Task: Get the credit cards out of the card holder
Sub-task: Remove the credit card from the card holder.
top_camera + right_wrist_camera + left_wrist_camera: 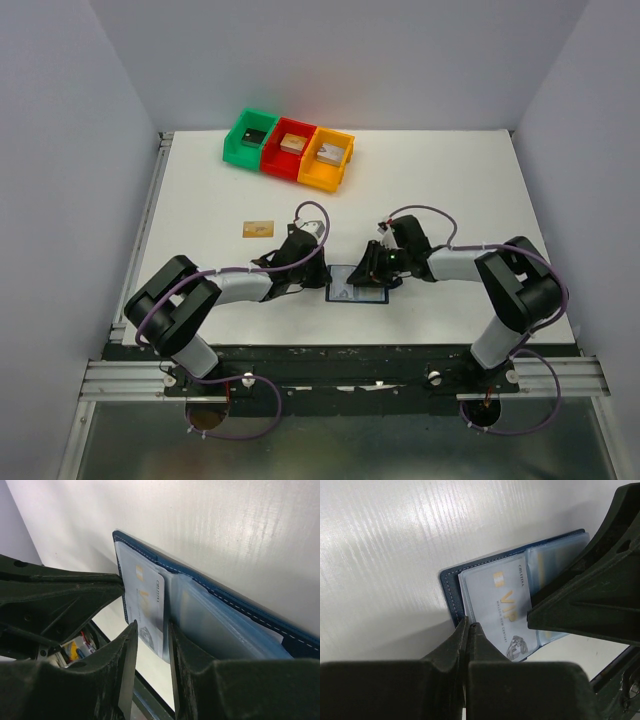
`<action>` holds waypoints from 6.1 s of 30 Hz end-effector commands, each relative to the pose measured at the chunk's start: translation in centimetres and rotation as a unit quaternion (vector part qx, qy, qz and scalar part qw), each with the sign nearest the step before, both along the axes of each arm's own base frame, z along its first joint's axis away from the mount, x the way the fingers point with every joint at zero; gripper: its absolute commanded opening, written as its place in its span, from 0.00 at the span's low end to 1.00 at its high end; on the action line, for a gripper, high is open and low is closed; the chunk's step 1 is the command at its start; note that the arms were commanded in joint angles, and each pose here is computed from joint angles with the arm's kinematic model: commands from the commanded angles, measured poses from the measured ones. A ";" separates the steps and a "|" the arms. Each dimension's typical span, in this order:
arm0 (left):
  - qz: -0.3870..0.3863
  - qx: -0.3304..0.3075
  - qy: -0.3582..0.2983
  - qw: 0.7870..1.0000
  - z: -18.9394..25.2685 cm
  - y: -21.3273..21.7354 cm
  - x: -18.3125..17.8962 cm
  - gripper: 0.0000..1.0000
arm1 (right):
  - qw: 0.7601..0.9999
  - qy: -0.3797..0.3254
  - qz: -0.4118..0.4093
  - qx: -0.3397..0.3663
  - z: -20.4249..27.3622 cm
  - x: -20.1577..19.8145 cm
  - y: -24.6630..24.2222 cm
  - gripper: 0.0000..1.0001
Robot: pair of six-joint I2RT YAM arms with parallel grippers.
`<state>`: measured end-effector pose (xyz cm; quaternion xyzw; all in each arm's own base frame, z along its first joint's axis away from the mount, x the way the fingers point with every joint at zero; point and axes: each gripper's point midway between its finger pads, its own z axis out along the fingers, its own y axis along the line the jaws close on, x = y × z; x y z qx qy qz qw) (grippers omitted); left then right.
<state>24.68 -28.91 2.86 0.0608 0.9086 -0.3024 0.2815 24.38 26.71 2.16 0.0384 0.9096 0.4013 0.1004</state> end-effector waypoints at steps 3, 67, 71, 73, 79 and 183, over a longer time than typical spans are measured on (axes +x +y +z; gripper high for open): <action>0.003 0.022 0.027 0.999 -2.1 0.7 -1.4 0.02 | 0.999 -0.008 -0.039 0.011 -1.0 -0.1 -0.7 0.39; 0.005 0.026 0.052 0.998 -3.4 0.6 -2.4 0.00 | 0.997 -0.035 -0.022 0.069 1.3 -0.3 -0.2 0.32; 0.001 0.026 0.050 0.998 -3.4 0.4 -2.4 0.00 | 0.994 -0.048 -0.009 0.101 2.2 -0.4 0.5 0.31; 0.001 0.026 0.050 0.998 -3.4 0.4 -2.4 0.00 | 0.994 -0.046 -0.009 0.102 2.2 -0.4 0.5 0.31; -0.005 0.025 0.049 0.998 -3.3 0.1 -2.6 0.00 | 0.993 -0.041 0.000 0.108 2.1 -0.4 0.8 0.33; 0.027 0.018 0.044 0.998 -2.8 2.0 -2.7 0.00 | 0.993 -0.080 -0.062 -0.063 5.5 -0.8 -9.0 0.00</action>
